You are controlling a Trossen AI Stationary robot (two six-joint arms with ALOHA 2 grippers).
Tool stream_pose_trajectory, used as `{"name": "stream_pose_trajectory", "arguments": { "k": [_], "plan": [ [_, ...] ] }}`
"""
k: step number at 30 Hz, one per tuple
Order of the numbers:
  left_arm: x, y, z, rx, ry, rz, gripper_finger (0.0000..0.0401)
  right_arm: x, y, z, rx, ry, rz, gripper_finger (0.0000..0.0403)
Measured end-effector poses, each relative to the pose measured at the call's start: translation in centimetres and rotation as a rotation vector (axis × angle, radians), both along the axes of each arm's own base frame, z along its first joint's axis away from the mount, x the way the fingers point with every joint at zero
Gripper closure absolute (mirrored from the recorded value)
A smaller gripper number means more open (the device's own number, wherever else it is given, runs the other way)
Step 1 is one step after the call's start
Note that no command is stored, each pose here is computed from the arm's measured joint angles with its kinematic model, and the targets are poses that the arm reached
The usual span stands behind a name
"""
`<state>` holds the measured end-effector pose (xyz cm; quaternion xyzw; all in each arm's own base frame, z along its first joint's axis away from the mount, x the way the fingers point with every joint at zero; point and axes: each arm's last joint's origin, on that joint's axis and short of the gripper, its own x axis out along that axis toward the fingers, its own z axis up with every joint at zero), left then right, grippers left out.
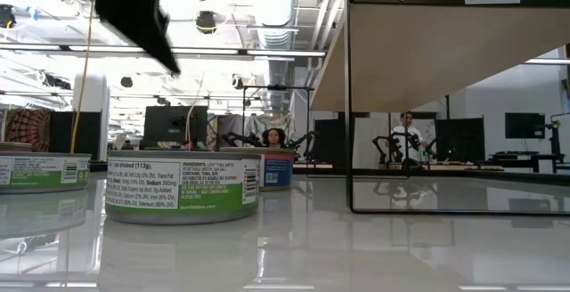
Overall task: Stack canned seafood by type on shelf
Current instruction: Stack the green tuna can on top of the green tuna can
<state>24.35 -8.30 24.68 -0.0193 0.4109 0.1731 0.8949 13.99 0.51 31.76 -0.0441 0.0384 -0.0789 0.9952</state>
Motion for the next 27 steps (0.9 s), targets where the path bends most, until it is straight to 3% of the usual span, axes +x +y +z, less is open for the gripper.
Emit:
{"name": "stream_pose_trajectory", "arguments": {
  "k": [5, 11, 21, 27],
  "plan": [
    [0.8, 0.8, -3.3, -0.295, -0.128, 0.062, 0.0178, 0.0, 0.0, 0.0, -0.007, -0.002, 0.001, 0.0108],
    [2.2, 1.7, -4.8, -0.460, -0.175, 0.143, 0.0178, 0.0, 0.0, 0.1, -0.014, -0.006, 0.000, 0.0108],
    [5.0, 1.1, -8.4, -0.416, -0.032, 0.133, 0.0179, 0.0, -0.3, 0.1, -0.018, -0.004, -0.017, 0.0108],
    [4.4, 1.9, -8.9, -0.311, 0.069, 0.193, 0.0214, 0.0, -0.3, 0.0, -0.012, 0.004, -0.017, 0.0108]
  ]
}}
